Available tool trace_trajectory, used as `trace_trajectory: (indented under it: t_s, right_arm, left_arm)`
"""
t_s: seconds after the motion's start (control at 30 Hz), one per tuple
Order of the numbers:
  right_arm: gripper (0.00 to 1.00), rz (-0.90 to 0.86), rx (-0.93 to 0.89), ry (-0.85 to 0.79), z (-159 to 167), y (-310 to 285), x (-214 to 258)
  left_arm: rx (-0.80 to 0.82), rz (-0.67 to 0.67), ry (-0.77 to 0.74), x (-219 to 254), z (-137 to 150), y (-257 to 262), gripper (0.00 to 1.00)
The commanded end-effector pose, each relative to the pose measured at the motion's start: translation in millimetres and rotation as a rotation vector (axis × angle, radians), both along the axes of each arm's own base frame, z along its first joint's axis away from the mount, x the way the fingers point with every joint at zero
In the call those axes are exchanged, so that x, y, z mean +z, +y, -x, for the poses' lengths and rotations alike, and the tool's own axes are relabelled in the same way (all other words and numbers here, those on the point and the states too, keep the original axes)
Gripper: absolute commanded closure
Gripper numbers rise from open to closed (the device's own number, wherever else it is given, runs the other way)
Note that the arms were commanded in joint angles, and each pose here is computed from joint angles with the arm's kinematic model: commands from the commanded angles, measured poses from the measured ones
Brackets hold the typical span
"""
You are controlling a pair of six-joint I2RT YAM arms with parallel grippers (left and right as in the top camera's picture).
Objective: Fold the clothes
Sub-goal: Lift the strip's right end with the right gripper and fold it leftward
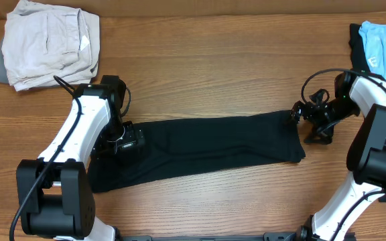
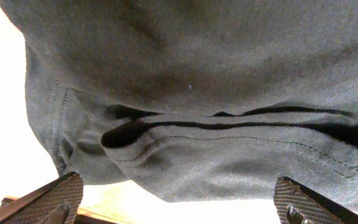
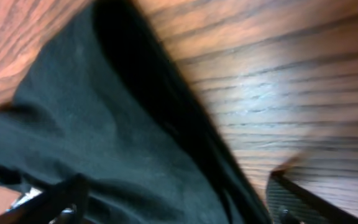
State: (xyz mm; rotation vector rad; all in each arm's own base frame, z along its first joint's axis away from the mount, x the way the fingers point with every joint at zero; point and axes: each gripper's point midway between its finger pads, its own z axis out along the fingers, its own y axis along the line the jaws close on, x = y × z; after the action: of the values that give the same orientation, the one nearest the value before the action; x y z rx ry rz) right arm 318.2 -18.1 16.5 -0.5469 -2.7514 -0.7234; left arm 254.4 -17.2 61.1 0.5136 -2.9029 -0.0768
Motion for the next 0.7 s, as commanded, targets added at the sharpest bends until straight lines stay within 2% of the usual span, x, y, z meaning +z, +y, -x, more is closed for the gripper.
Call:
trace_trajectory:
  t_s: [0.0, 0.1, 0.13, 0.17, 0.2, 0.3, 0.57, 0.67]
  right_arm:
    - [0.12, -0.090, 0.003, 0.021, 13.6, 19.7, -8.9]
    - [0.26, -0.099, 0.026, 0.048, 23.3, 30.2, -13.3]
    - [0.37, -0.100, 0.037, 0.053, 25.1, 33.9, -14.5]
    - [0.61, -0.100, 0.047, 0.055, 26.4, 37.3, -15.5]
    - [0.78, -0.100, 0.061, 0.057, 27.2, 41.5, -15.7]
    - [0.96, -0.098, 0.094, 0.058, 27.4, 51.8, -15.7]
    - [0.96, -0.057, 0.046, 0.061, 12.5, 40.8, -3.9]
    - [0.96, 0.056, -0.004, 0.095, 9.4, 11.8, 5.9]
  left_arm:
    - [0.018, 0.003, -0.030, 4.4, -6.4, 0.0, 0.00]
    - [0.018, 0.004, -0.034, 4.2, -7.4, -0.3, 0.00]
    - [0.018, 0.004, -0.033, 4.2, -7.3, -0.2, 0.00]
    - [0.018, 0.004, -0.033, 4.2, -7.3, -0.1, 0.00]
    - [0.018, 0.004, -0.033, 4.2, -7.3, -0.1, 0.00]
    - [0.018, 0.005, -0.037, 4.1, -8.1, -0.4, 0.00]
    - [0.022, 0.030, -0.035, 4.2, -7.7, -4.7, 0.00]
    - [0.022, 0.030, -0.035, 4.1, -7.9, -4.6, 0.00]
